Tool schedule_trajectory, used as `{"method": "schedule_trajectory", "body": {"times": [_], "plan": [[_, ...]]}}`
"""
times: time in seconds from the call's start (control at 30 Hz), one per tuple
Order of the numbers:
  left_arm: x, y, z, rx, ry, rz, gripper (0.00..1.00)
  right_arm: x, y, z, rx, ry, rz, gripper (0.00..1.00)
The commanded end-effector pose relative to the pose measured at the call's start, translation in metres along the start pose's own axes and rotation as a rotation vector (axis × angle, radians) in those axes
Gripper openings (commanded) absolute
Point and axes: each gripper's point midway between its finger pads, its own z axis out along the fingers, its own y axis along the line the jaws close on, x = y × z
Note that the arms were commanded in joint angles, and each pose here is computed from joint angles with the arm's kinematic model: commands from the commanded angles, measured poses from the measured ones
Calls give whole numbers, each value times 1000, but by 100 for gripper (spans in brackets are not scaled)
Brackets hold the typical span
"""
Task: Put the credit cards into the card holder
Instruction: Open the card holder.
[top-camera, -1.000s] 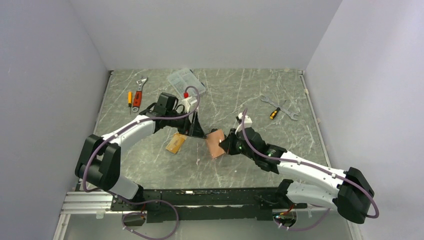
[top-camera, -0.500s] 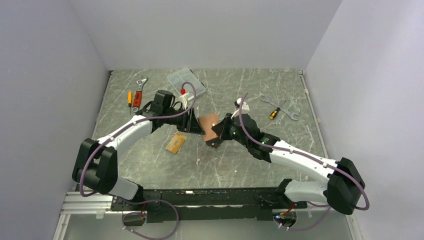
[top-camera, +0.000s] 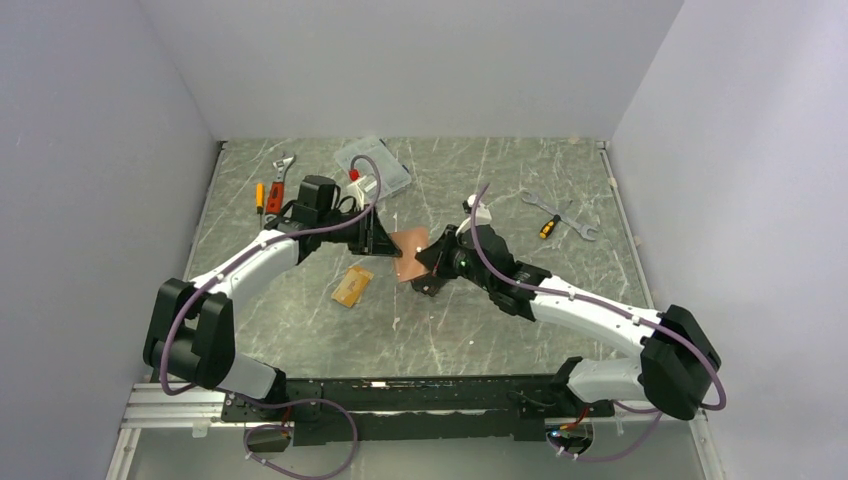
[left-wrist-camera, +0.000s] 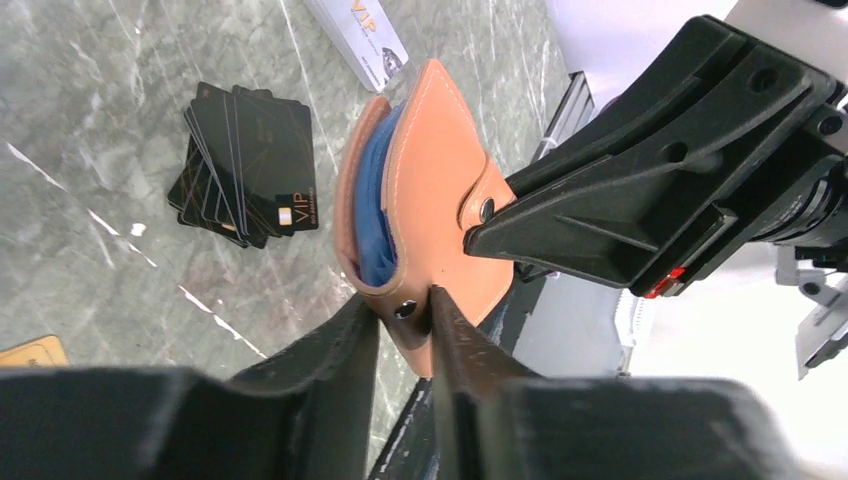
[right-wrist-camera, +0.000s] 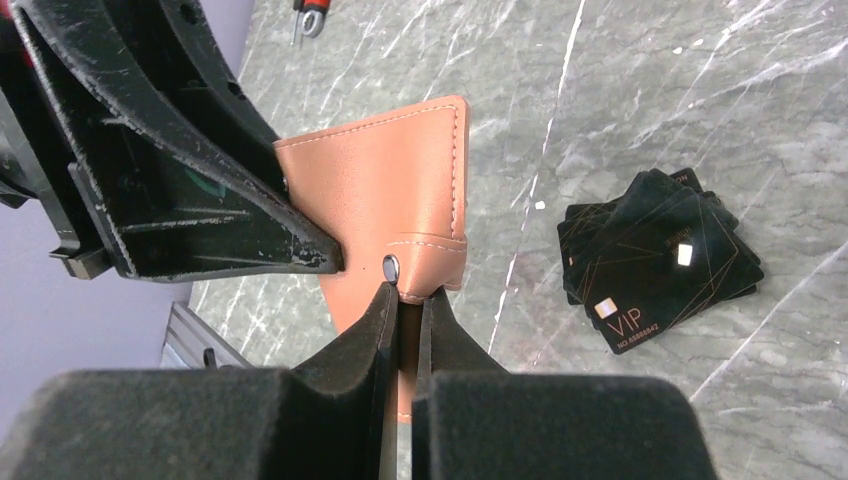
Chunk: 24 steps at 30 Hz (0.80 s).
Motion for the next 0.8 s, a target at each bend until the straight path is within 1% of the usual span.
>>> {"method": "schedule_trajectory", "body": {"times": [0.0,0.03,0.07,0.1,0.13,0.17,0.23,0.27,0.37,0.43,0.53,0.63,0.77], "plan": [[-13,-23,-7,71,-43,54,19,-24,41,1,-133,-48,11,0],[-15,-24,-8,73,-48,55,14,-21,37,2,-115,-38,-2,8],[-17,-23,-11,68,-54,55,10,-19,32,2,-93,-31,-19,23],[-19,-22,-14,62,-59,52,6,-18,25,1,-58,-25,-37,33],[-21,-22,-17,55,-63,54,4,-19,18,-1,-25,-25,-57,50],[-22,-21,-19,40,-67,57,4,-19,10,-4,13,-26,-80,58],[-23,-17,-23,7,-67,59,4,-24,-2,-13,69,-45,-122,69],[-22,-16,-24,-9,-64,56,3,-28,-5,-17,88,-61,-145,73],[-18,-12,-26,-41,-49,39,3,-41,-8,-22,140,-75,-210,75],[-14,-13,-27,-55,-37,49,3,-44,-2,-20,137,-66,-236,75],[-11,-11,-27,-91,-25,71,3,-44,11,-13,141,-53,-282,70],[-10,-10,-26,-99,-26,62,2,-35,26,-5,134,-39,-338,69],[-12,-11,-26,-98,-25,68,2,-22,26,6,164,0,-369,63]]}}
